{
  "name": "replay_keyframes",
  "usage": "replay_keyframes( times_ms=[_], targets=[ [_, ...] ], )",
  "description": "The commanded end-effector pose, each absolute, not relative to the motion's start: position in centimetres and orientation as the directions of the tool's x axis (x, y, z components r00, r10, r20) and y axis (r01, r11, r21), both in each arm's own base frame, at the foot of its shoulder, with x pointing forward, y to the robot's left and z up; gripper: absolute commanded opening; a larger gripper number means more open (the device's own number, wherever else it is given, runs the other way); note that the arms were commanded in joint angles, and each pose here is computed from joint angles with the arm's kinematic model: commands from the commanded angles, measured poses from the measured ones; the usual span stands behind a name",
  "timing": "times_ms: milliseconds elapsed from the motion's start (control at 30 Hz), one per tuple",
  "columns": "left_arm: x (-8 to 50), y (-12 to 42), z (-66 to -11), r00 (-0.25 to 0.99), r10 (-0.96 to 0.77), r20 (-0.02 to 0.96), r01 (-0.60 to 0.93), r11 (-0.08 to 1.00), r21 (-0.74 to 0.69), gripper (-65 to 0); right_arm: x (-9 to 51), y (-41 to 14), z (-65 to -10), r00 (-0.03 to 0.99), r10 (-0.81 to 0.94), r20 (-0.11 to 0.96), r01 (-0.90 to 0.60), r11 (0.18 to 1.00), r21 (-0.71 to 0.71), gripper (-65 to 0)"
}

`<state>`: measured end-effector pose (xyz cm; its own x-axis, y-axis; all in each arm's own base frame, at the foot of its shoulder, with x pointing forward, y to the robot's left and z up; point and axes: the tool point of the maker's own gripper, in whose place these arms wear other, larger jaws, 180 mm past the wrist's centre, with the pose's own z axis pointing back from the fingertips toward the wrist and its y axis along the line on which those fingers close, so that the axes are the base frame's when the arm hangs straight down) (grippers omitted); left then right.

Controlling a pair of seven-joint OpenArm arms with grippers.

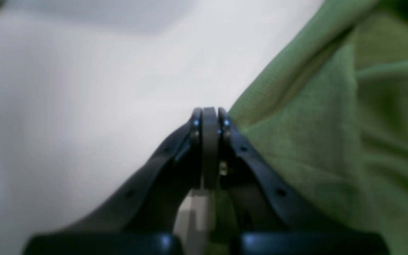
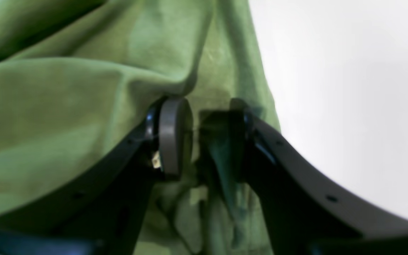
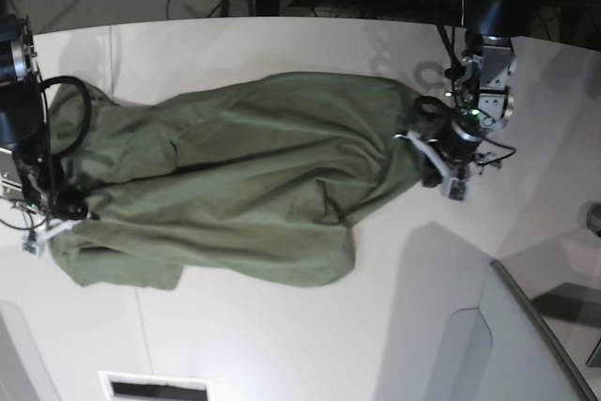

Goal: Layout the t-shirt on the table in an organized manner, then fold the t-shirt properly
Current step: 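Stretch the shirt flat by pulling the grippers away from each other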

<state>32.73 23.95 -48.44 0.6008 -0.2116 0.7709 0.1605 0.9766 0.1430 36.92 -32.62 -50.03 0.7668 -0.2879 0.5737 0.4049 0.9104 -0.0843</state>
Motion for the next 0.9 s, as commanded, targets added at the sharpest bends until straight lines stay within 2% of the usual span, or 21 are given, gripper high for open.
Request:
replay_keyframes(
  times_ms=[0, 67, 233, 400, 567, 667, 867],
  targets=[
    [31.8, 25.4, -48.8, 0.636, -0.233, 0.736, 0.147, 0.972, 0.181, -65.0, 34.2, -35.7, -50.5, 0.796, -0.31, 0.521, 0.46, 0.868, -0.187, -47.9],
    [30.8, 26.2, -48.7, 0.639, -0.223, 0.736, 0.126, 0.974, 0.186, -65.0, 33.6, -36.9, -50.3, 0.782, -0.309, 0.542, 0.489, 0.842, -0.226, -50.3],
    [29.5, 26.9, -47.5, 0.619, -0.223, 0.753, 0.106, 0.974, 0.201, -65.0, 34.0, -37.1, -49.9, 0.77, -0.3, 0.563, 0.495, 0.838, -0.231, -50.4],
    [30.0, 27.7, -44.0, 0.55, -0.225, 0.804, 0.061, 0.971, 0.23, -65.0, 36.2, -34.7, -48.4, 0.739, -0.254, 0.624, 0.447, 0.878, -0.173, -50.7],
    [32.4, 25.0, -38.8, 0.437, -0.243, 0.866, 0.061, 0.969, 0.241, -65.0, 38.4, -30.4, -44.4, 0.655, -0.164, 0.737, 0.33, 0.94, -0.085, -50.6],
    [34.2, 22.0, -37.6, 0.414, -0.231, 0.88, 0.091, 0.973, 0.212, -65.0, 38.6, -27.8, -43.0, 0.652, -0.157, 0.742, 0.277, 0.96, -0.041, -50.7],
    [35.4, 14.7, -41.6, 0.464, -0.26, 0.847, 0.271, 0.952, 0.144, -65.0, 37.8, -25.4, -43.2, 0.712, -0.173, 0.681, 0.24, 0.971, -0.004, -51.2]
  ],
)
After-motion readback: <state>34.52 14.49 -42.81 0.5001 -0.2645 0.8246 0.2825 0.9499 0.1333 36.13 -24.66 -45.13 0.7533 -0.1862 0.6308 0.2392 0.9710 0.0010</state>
